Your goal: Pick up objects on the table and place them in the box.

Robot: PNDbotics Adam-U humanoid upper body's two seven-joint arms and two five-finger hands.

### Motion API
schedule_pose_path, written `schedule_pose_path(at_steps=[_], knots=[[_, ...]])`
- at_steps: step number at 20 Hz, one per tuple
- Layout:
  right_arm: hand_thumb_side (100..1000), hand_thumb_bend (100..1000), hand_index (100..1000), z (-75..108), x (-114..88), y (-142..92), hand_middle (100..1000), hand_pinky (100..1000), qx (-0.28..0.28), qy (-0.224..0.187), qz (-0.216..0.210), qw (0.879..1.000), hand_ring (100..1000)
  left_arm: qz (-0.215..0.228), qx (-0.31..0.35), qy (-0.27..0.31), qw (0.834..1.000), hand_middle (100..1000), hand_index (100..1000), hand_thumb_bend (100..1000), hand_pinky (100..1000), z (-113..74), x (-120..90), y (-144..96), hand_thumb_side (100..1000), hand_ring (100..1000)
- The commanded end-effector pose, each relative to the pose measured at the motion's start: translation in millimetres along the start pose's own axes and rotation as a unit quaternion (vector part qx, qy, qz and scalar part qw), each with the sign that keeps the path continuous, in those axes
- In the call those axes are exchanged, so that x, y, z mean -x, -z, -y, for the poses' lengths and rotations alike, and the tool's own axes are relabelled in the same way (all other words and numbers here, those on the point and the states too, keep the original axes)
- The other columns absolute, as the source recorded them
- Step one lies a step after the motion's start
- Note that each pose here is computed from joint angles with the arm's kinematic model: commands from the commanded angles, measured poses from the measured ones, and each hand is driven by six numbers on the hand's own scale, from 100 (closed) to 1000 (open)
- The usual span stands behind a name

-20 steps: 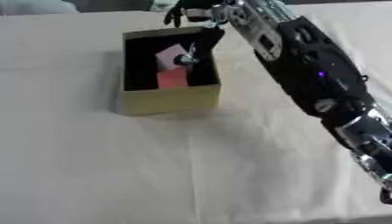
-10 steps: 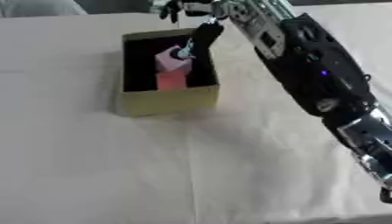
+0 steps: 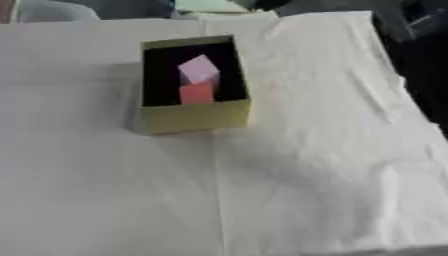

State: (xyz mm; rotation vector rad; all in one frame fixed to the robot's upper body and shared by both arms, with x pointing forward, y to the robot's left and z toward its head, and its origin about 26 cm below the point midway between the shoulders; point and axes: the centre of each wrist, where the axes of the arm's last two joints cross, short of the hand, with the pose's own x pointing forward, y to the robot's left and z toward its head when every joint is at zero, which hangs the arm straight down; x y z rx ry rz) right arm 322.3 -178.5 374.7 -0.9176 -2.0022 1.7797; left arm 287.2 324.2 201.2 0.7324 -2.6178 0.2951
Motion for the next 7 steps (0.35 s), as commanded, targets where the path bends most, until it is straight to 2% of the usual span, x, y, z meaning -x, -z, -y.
schedule_pose_path(at_steps=[1,7], knots=[[410,100,858,31.5,-10,-37,650,847,0.058,-0.019,0.016,0.998,820,0.023,0.001,0.010,1.000,676,796,424,663,-5.7,-5,10,827,682],[450,100,846,24.1,20,-80,623,835,0.130,-0.022,-0.001,0.991,801,0.025,-0.001,0.016,1.000,676,796,426,664,-7.6,-4,10,824,683]])
